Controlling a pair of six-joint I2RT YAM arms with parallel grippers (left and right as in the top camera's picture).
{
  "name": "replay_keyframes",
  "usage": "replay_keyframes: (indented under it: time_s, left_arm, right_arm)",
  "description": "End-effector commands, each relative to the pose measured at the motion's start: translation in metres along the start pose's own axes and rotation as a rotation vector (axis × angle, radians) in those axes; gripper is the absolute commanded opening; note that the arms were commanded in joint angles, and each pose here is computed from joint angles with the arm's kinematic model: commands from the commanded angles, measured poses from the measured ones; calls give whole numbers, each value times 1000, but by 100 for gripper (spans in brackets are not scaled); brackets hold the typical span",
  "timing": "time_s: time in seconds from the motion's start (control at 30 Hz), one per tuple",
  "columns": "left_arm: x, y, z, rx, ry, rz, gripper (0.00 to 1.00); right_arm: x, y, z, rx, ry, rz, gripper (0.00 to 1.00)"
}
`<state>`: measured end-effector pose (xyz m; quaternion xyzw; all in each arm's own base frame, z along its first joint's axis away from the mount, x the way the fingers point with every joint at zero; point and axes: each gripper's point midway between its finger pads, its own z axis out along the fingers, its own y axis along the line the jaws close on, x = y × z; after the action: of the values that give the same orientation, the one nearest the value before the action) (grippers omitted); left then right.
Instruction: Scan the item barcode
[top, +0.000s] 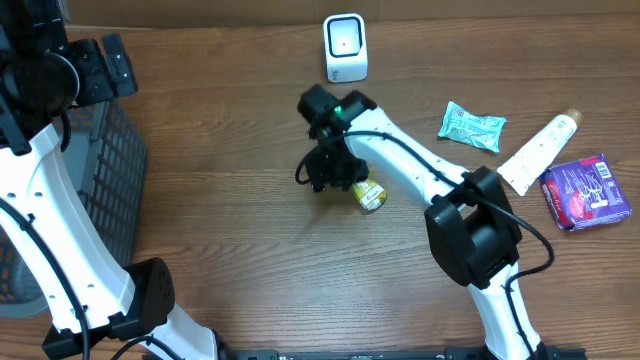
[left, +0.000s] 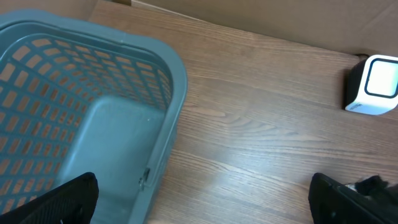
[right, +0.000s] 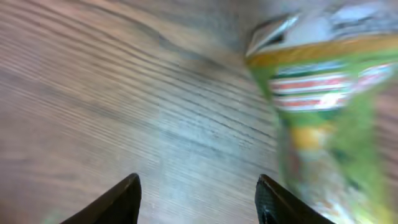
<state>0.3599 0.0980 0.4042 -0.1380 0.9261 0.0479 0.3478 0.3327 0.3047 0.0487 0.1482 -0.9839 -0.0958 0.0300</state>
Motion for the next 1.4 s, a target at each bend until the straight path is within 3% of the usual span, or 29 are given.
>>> replay_keyframes:
  time_s: [0.0,0.1,0.23,0.57,0.67,0.97,1.17,1.23,1.37]
  left_arm:
    - [0,-1,2,8,3,-20,100]
    - [0,-1,2,8,3,-20,100]
    - [0,-1,2,8,3,-20,100]
    - [0,-1,2,8,3,-20,100]
    - [0,-1,2,8,3,-20,100]
    - [0,-1,2,8,3,-20,100]
    - [0,-1,2,8,3,-20,100]
    - [0,-1,2,8,3,-20,100]
    - [0,-1,2,8,3,-20,100]
  right_arm:
    - [-22,-12,-93,96,-211,-190,61]
    - [-14,-58,-106,280,-172,-247,62]
    - [1,-91,-89,290,-65,-221,66]
    - [17,-82,-18,96,3,-345,73]
    - [22,-66,-13,-2,10,-397,73]
    - [24,-68,-4,-3,14,-375,75]
    - [30,-82,23,39,14,-330,62]
    - [24,-82,23,45,-12,-307,40]
    - [20,-80,20,41,-30,-258,19]
